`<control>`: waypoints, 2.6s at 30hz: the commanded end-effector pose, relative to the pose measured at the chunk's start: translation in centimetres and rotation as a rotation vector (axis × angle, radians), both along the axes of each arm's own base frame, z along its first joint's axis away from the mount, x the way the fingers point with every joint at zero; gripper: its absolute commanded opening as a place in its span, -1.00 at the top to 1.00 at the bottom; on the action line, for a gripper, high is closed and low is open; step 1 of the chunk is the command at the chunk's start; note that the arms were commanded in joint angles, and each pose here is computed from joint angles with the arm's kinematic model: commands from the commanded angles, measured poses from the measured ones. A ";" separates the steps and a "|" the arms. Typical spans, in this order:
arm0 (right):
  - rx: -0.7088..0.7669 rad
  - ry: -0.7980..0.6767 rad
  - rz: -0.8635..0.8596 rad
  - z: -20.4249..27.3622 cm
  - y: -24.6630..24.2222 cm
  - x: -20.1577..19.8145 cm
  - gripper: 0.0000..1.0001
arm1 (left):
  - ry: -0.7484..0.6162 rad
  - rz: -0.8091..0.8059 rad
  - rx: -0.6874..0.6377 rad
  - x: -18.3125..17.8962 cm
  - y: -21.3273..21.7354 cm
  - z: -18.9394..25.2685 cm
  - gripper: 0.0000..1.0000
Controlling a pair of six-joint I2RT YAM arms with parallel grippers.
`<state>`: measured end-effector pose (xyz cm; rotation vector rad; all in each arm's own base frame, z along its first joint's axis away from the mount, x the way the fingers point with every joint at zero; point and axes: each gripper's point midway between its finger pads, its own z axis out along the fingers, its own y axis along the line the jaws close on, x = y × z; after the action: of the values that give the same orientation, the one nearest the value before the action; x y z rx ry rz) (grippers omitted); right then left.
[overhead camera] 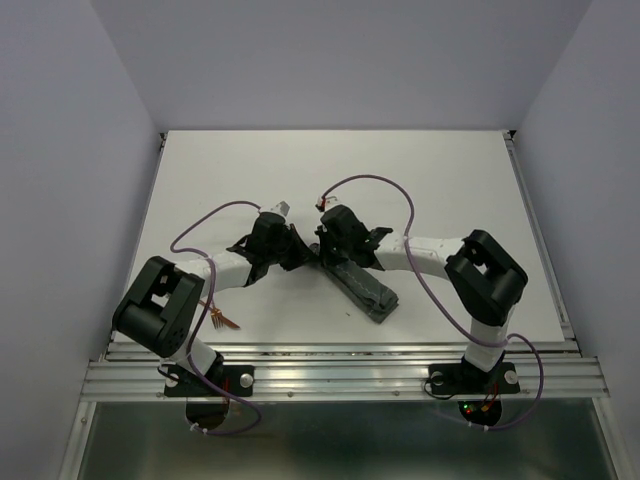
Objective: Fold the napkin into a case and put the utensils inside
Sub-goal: Grasp the top corner of the smaller rectangle folded napkin at the center of the board.
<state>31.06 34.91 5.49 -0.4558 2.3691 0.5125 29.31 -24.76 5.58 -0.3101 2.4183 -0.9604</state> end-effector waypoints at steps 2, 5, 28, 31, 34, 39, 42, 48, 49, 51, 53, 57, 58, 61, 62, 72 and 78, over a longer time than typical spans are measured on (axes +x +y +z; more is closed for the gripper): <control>0.031 0.039 0.005 -1.1 0.7 -0.1 0.99 | -0.083 -0.001 -0.057 0.9 -0.4 2.9 1.00; 0.052 0.059 0.011 -1.6 1.5 -0.1 0.99 | -0.080 -0.007 -0.066 0.8 -0.5 2.9 1.00; 0.220 0.020 -0.015 5.6 0.9 -1.0 0.38 | -0.055 -0.030 -0.077 0.5 -1.0 1.5 1.00; 0.217 -0.006 -0.026 6.5 0.0 -1.2 0.24 | -0.055 -0.027 -0.075 0.4 -0.8 1.4 1.00; 0.196 -0.016 -0.058 6.2 -1.1 -0.9 0.24 | -0.053 -0.026 -0.074 0.4 -0.8 1.4 1.00; 0.167 -0.002 -0.132 4.7 -2.9 0.1 0.49 | -0.054 -0.025 -0.074 0.5 -0.9 1.4 1.00; 0.160 0.010 -0.139 4.1 -2.9 0.6 0.66 | -0.056 -0.024 -0.074 0.5 -0.8 1.4 1.00; 0.151 0.020 -0.126 3.2 -1.6 2.2 0.72 | -0.057 -0.028 -0.077 0.6 -1.0 1.5 1.00; 0.137 0.032 -0.126 2.4 -1.5 2.3 0.73 | -0.055 -0.026 -0.076 0.6 -1.0 1.5 1.00; 0.142 0.037 -0.116 2.3 -0.9 2.6 0.75 | -0.058 -0.029 -0.076 0.6 -1.0 1.5 1.00; 0.135 0.052 -0.111 1.5 -0.6 2.7 0.76 | -0.057 -0.029 -0.075 0.6 -0.9 1.5 1.00; 0.192 0.090 -0.029 1.4 1.2 2.0 0.81 | -0.055 -0.032 -0.073 0.6 -1.0 1.4 1.00; 0.189 0.096 -0.029 1.1 1.2 1.9 0.81 | -0.056 -0.034 -0.073 0.7 -1.0 1.4 1.00; 0.151 0.119 -0.054 -0.4 0.6 1.9 0.82 | -0.054 -0.035 -0.073 0.7 -1.1 1.3 1.00; 0.141 0.123 -0.060 -0.7 0.4 1.8 0.83 | -0.055 -0.035 -0.074 0.8 -1.1 1.4 1.00; 0.015 0.140 -0.153 -3.2 -2.6 1.5 0.90 | -0.082 -0.061 -0.073 0.9 -1.2 1.9 1.00; 0.069 0.101 -0.114 -0.3 -2.2 1.3 0.86 | -0.078 -0.103 -0.073 0.9 -1.7 1.4 1.00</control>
<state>32.77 33.51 3.53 -0.2503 2.4686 0.5842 29.39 -25.50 5.82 -0.2562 2.3949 -1.0367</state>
